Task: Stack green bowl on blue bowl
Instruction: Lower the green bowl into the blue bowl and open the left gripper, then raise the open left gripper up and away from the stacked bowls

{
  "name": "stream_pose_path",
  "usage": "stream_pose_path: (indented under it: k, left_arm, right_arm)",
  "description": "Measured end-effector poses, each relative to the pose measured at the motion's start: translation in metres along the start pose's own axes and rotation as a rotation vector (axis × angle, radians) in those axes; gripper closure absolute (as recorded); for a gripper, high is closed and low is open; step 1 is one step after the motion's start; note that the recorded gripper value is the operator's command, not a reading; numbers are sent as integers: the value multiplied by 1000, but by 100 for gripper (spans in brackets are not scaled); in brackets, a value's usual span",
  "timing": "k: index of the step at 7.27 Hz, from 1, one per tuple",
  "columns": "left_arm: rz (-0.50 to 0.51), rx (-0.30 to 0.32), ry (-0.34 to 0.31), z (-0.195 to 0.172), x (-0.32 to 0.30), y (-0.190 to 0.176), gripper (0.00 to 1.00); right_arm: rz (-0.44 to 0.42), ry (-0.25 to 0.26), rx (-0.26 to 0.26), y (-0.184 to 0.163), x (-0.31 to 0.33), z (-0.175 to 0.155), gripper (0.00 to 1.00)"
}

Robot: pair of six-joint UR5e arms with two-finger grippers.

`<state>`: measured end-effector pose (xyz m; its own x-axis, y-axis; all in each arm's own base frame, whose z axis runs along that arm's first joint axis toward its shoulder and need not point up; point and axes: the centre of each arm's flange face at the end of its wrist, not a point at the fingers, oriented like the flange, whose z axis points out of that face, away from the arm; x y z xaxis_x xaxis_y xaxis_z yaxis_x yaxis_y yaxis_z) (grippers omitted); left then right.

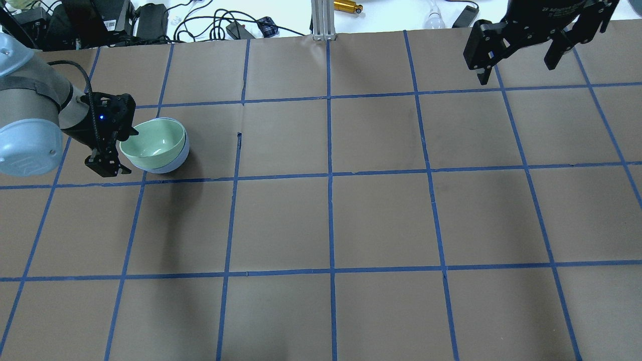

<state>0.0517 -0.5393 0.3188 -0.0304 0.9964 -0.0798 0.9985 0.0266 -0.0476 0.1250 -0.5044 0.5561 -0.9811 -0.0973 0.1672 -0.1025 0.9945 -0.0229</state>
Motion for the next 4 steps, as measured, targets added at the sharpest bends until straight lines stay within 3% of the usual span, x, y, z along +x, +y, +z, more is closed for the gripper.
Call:
stream_pose_path:
  k: [2,4]
  left_arm:
    - [-81,-4,-26,-32,2,-35,0]
    - [-253,10,-6,-78,0,-73,0]
  right_arm:
    - [0,0,0,0,0,0,0]
    - [0,0,0,0,0,0,0]
